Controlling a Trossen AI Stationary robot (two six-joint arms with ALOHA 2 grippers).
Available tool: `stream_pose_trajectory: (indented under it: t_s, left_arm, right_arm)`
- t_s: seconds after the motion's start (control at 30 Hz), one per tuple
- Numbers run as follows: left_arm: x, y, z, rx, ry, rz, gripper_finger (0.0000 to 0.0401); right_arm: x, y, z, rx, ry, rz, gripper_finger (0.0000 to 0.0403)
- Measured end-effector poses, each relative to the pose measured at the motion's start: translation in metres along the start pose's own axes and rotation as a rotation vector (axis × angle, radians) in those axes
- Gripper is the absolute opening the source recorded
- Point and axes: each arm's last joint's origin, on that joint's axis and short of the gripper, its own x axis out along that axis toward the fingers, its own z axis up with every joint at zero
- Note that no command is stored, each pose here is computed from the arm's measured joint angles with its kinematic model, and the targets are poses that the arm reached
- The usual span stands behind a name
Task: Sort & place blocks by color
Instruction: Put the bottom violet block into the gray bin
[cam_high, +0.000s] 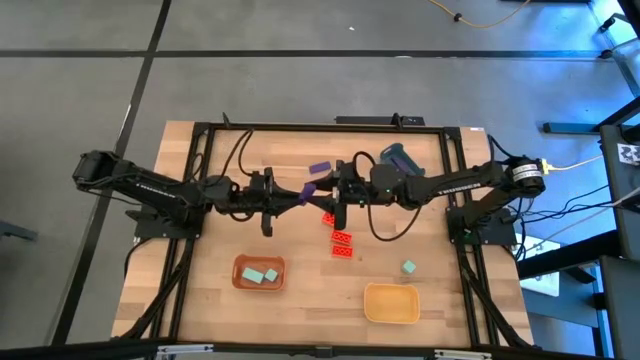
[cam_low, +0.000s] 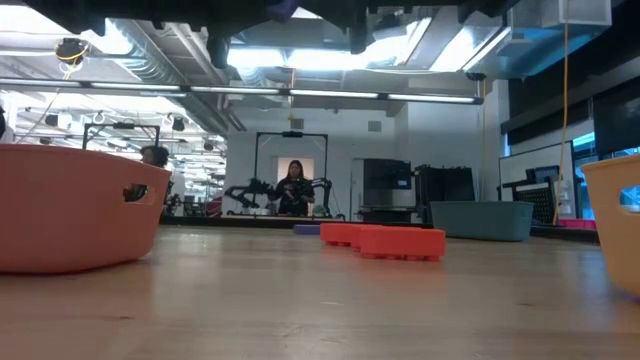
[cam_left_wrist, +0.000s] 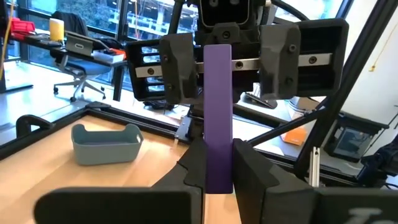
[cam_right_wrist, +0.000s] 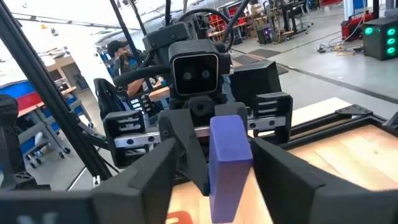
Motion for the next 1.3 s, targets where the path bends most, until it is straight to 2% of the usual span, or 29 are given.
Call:
stream_pose_trajectory:
  t_s: [0.1, 0.2, 0.23, 0.47, 0.57, 0.77, 0.97, 1.07, 1.3]
  left_arm:
    - [0.0, 0.0, 0.0, 0.0, 0.001, -0.001, 0.0038]
    - [0.0, 0.0, 0.0, -0.004, -0.001, -0.006, 0.0041]
    - [0.0, 0.0, 0.0, -0.006, 0.0, -0.007, 0.0046]
    - [0.0, 0.0, 0.0, 0.012, -0.002, -0.009, 0.0067]
    - [0.0, 0.001, 0.001, -0.014, -0.003, -0.003, 0.0075]
    - [-0.015, 0.01, 0.014, -0.037, 0.037, 0.032, 0.013]
    - [-0.042, 0.019, 0.031, -0.043, 0.065, 0.101, 0.0186]
    - [-0.058, 0.02, 0.042, -0.046, 0.037, 0.116, 0.0199]
    - [-0.09, 0.019, 0.058, -0.057, -0.012, 0.089, 0.02]
  right_arm:
    - [0.0, 0.0, 0.001, 0.004, -0.012, 0.003, 0.0143]
    - [0.0, 0.0, 0.002, 0.01, -0.014, 0.005, 0.0064]
    - [0.0, 0.0, 0.002, 0.013, -0.013, 0.007, 0.0054]
    - [0.0, 0.001, 0.002, 0.027, -0.01, 0.022, 0.0058]
    - [0.0, 0.001, 0.002, 0.026, -0.009, 0.022, 0.0058]
    - [-0.012, 0.005, 0.013, -0.023, 0.019, 0.019, 0.0058]
    - [-0.043, 0.004, 0.025, -0.111, 0.189, -0.053, 0.0058]
    - [-0.065, 0.005, 0.027, -0.152, 0.217, -0.049, 0.0058]
    - [-0.124, -0.004, 0.017, -0.083, 0.11, -0.118, 0.0058]
